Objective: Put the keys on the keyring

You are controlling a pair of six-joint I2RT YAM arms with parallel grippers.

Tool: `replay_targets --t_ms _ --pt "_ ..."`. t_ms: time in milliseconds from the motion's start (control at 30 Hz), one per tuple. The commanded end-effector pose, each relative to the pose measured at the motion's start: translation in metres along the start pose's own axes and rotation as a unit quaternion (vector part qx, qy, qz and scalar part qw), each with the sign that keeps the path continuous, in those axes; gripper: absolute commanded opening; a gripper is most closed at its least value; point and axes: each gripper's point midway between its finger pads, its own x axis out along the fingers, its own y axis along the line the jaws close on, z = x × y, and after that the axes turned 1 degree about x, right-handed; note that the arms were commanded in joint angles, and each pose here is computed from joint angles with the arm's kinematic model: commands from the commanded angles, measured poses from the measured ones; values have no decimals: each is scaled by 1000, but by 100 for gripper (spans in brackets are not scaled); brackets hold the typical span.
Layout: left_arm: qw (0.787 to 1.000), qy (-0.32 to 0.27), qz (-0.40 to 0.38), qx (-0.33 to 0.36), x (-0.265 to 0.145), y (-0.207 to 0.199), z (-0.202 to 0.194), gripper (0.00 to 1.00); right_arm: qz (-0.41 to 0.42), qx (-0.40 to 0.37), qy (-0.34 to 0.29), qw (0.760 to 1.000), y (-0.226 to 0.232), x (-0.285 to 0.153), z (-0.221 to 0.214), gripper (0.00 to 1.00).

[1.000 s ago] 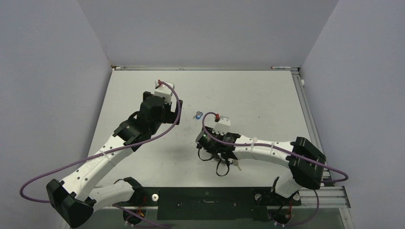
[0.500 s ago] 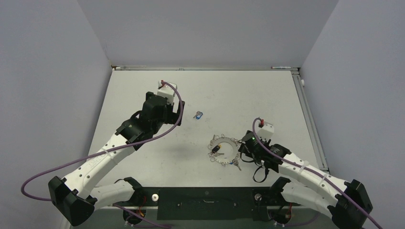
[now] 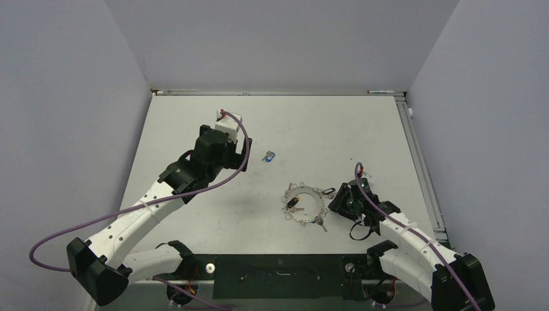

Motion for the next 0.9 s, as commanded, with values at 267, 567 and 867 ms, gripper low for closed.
replay_targets --t_ms 267,567,867 --pt "1000 -29 -3 -5 -5 -1 15 97 77 -20 3 997 19 8 -3 34" --pt "1000 -21 0 -1 -1 -1 12 97 79 -24 11 997 14 12 -9 24" --pt "1000 -17 0 2 1 -2 10 97 114 -40 25 992 22 12 -16 24"
